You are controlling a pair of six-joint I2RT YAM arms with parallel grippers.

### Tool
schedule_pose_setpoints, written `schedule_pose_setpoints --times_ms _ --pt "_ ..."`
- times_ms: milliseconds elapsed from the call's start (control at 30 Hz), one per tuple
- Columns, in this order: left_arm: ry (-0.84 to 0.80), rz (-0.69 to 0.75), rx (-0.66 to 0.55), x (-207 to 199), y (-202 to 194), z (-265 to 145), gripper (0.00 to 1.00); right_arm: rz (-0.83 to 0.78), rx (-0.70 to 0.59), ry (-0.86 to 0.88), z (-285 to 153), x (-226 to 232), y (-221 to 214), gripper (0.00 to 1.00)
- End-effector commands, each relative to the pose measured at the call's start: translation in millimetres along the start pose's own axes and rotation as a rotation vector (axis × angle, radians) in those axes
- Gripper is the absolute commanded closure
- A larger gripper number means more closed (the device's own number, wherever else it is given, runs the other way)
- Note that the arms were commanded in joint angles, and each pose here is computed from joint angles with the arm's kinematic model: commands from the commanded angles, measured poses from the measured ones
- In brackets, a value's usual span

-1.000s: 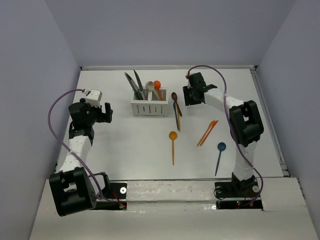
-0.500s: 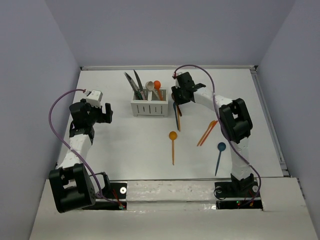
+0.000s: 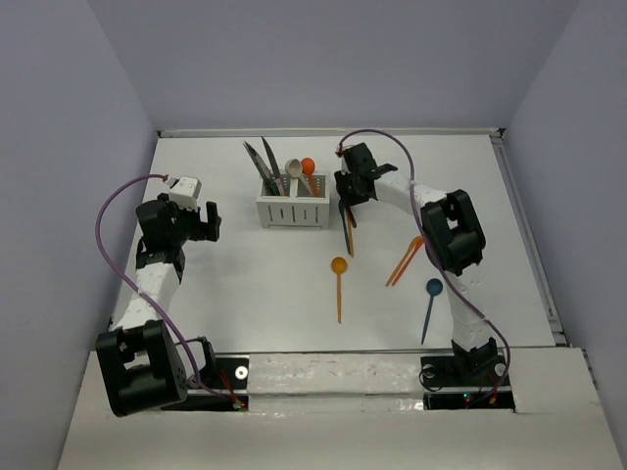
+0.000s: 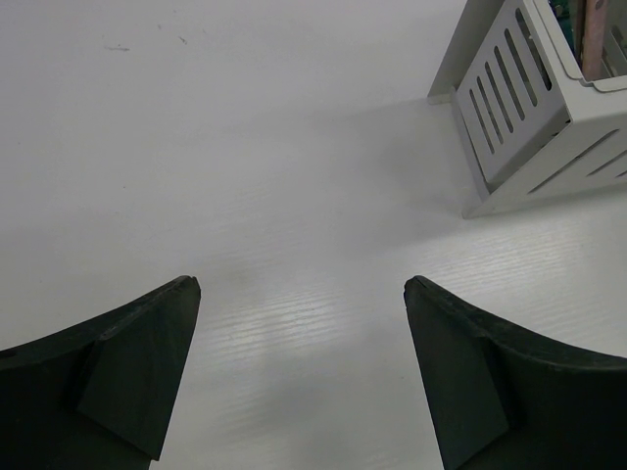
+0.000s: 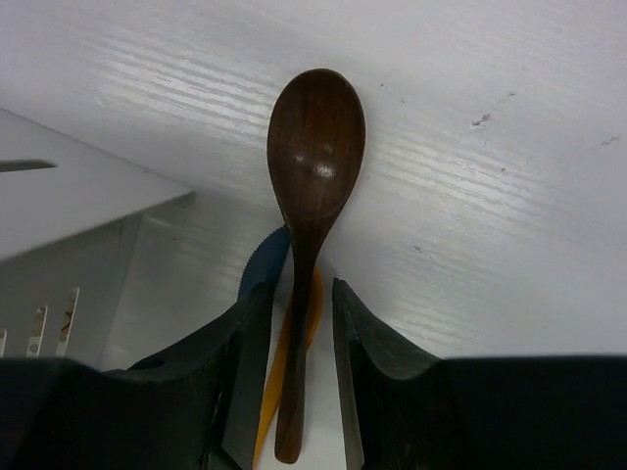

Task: Sort the eating utensils into containers

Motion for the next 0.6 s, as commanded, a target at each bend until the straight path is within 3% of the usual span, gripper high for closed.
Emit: schedule_pose_setpoints --times_ms 0,167,367,567 --pt "0.016 0.035 -0.049 3 14 -2 0.03 0.012 0.011 -0.023 9 -4 0 0.69" --pt "0.022 0.037 -0.053 4 15 -4 0.02 0.033 0.010 -0.074 8 -12 0 0.92" --pt "0.036 0.042 -0.062 5 16 -6 0.02 0.031 0.002 -0.099 3 -16 0 1.00" --pt "0.045 0.043 -0.065 6 17 -6 0.02 0.060 -0.080 -0.103 -20 -17 14 1.00"
Point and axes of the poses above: each gripper's point midway between its finger pads, its own z axis out along the fingers, its own x axis along the line the jaws close on, y = z × x, the point moved 2 cm from there along -z, back along the fingers, and after that the axes turned 9 degrees about z, right-handed, at the moved point
